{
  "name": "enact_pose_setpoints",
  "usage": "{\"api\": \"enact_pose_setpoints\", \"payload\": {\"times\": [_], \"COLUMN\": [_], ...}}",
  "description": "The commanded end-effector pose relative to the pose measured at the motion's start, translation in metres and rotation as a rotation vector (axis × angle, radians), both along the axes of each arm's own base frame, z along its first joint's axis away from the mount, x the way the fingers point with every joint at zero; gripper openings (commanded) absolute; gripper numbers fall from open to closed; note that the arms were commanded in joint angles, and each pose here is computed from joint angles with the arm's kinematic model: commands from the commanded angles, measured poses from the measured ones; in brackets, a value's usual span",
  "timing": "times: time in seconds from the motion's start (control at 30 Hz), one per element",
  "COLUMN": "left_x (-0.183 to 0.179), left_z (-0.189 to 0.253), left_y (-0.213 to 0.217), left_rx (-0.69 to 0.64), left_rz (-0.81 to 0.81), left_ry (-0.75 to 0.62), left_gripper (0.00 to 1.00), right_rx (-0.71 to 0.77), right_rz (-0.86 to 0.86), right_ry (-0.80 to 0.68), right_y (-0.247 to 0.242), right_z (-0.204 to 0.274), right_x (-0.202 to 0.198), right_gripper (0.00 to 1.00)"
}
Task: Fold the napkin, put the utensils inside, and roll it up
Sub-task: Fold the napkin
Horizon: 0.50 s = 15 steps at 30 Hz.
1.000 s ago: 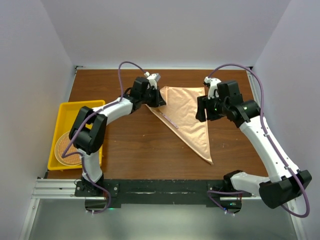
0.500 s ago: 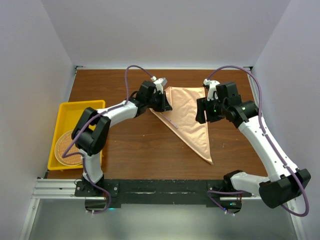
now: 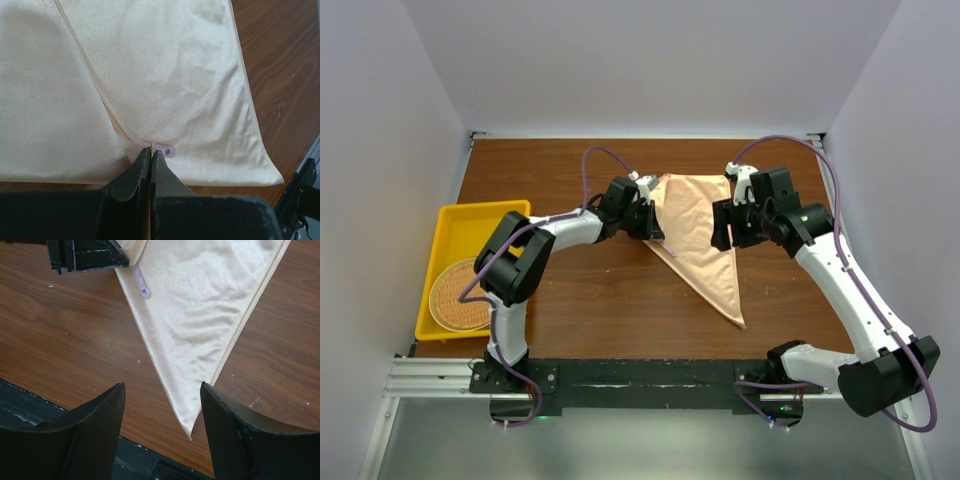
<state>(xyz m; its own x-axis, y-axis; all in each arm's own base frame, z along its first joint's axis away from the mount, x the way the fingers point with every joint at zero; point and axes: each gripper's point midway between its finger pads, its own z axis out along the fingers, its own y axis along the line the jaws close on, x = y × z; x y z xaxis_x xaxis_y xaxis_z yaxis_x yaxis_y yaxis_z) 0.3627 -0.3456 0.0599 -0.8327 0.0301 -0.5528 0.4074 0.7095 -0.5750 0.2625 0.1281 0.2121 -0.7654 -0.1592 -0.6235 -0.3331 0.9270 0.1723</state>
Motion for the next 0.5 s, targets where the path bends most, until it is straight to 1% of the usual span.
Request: {"api": "enact_pose_setpoints", "payload": {"times": [0.0, 0.47], "left_x": [-0.0049, -0.0028], "left_z": [-0.0001, -0.0026], "left_y": [-0.0085, -0.0144], "left_rx": [-0.025, -0.039], "left_rz": [-0.029, -0.04], "left_ry": [-0.012, -0.007], "left_gripper": [0.04, 0.08], "right_rx": [0.026, 0.033], "right_rz": [-0.02, -0.022], "right_ry": [-0.041, -0.025], "right_y": [-0.0008, 0.0008], "right_z": [0.0095, 0.0038], "right_x": [0.0024, 0.0016], "right_gripper": [0.65, 0.66]}}
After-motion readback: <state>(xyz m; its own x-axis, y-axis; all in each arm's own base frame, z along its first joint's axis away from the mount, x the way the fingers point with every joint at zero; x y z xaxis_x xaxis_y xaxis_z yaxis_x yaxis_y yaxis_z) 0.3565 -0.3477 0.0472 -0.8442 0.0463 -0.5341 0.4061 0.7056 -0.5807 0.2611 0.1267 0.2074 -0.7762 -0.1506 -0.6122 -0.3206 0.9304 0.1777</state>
